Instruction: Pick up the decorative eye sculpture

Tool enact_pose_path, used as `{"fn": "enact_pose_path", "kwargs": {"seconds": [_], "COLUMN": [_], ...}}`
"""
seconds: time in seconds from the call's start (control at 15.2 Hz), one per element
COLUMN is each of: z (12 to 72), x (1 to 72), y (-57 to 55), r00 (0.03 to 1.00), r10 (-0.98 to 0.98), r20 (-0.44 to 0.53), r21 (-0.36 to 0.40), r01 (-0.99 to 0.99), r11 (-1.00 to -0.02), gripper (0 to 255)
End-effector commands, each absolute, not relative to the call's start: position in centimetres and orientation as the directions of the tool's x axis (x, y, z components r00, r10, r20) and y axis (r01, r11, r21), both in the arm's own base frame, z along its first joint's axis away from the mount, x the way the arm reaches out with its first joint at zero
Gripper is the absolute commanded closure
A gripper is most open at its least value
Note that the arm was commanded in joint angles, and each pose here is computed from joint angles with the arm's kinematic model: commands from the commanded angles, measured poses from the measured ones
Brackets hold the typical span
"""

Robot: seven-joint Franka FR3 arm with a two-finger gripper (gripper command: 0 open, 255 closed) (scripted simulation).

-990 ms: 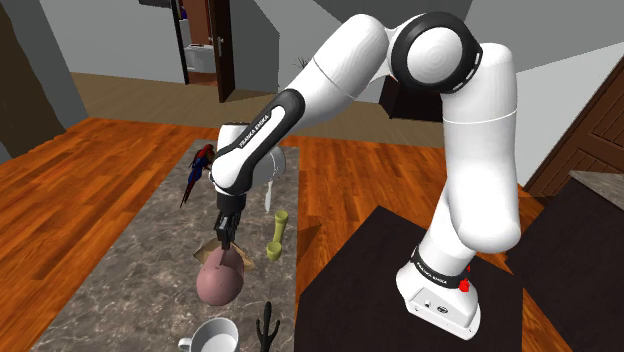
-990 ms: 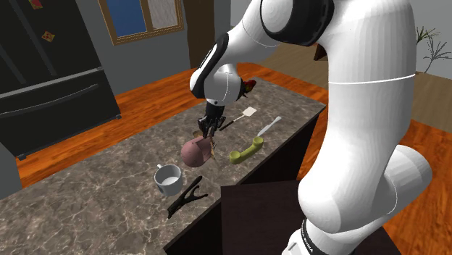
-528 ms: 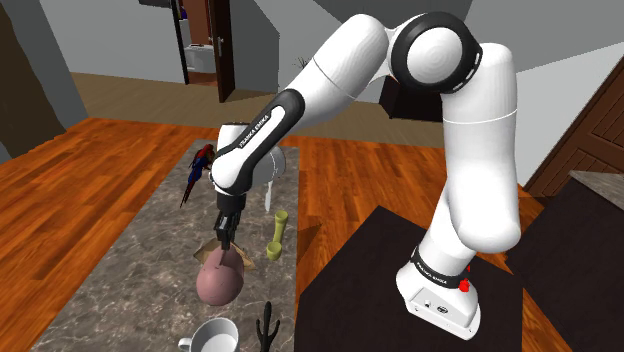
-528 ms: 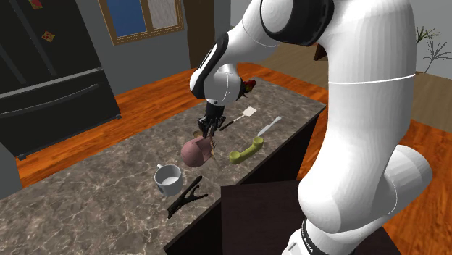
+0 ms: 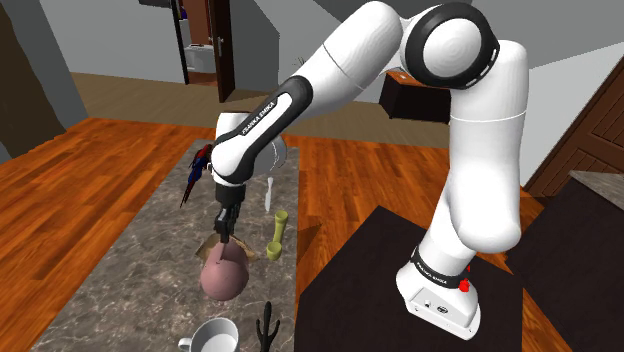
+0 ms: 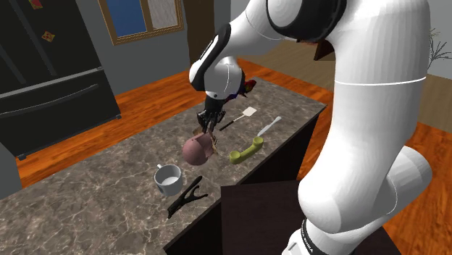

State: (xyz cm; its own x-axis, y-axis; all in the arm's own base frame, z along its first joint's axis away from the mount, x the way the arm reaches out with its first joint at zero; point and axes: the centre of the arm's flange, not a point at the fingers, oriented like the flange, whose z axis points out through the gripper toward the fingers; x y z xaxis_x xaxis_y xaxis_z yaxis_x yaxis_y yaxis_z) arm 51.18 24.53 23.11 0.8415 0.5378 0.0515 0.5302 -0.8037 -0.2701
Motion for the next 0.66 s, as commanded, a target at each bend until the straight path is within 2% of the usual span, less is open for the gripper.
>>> {"fn": "enact_pose_path", "kwargs": {"seconds": [0.0, 0.59], "z": [24.2, 28.0], "x": [51.2, 51.2], "y": [24.5, 24.5], "r00": [0.841, 0.841], "r10": [0.538, 0.538], "r20": [0.053, 0.053], "r21": [-0.27, -0.27], "r01": [0.531, 0.531], "r11": [-0.804, -0.804], "gripper": [255, 255]}}
